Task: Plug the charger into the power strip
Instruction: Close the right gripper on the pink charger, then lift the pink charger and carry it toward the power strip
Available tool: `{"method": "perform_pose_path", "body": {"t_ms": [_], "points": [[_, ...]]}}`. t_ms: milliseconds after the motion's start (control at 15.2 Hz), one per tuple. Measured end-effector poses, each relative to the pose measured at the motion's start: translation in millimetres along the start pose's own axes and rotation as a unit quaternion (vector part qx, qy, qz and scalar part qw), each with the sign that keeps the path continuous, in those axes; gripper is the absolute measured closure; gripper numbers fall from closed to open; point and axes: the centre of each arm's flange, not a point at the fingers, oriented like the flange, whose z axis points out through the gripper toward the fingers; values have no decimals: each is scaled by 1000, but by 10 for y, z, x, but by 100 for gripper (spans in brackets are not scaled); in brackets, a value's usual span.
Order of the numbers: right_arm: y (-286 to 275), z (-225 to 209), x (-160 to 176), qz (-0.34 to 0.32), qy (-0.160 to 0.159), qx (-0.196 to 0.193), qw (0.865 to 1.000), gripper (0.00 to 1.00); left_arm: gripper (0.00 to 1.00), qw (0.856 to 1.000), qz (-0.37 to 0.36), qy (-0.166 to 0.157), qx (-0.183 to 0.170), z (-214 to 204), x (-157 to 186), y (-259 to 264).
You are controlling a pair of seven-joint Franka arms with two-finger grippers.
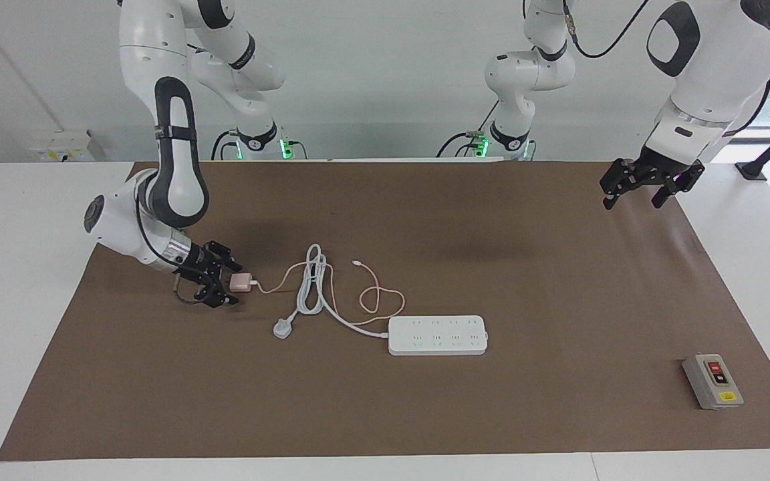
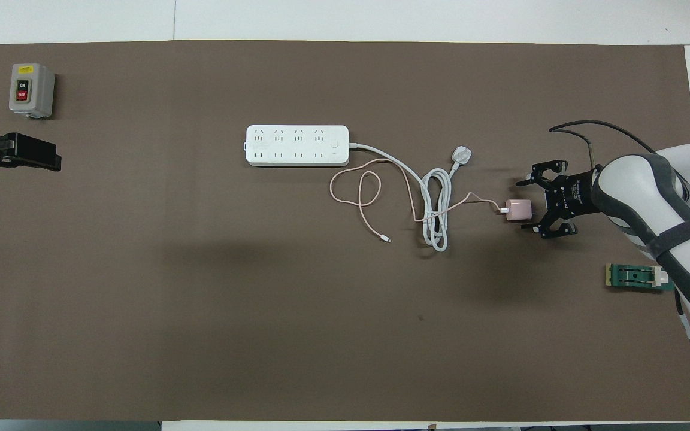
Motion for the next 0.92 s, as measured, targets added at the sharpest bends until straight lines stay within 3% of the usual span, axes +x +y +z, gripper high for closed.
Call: {"method": "perform_pose_path", "body": {"t_ms": [263, 526, 723, 921], "points": [[5, 6, -6, 0, -2, -3, 1000, 11, 0, 1000, 0, 0, 0, 0, 0, 0], [7, 8, -5, 0, -3, -4, 1000, 27, 0, 1000, 0, 0, 0, 0, 0, 0], [7, 9, -5, 0, -3, -4, 1000, 29, 0, 1000, 0, 0, 0, 0, 0, 0], [7, 8, -4, 0, -3, -4, 1000, 53, 0, 1000, 0, 0, 0, 0, 0, 0]]}}
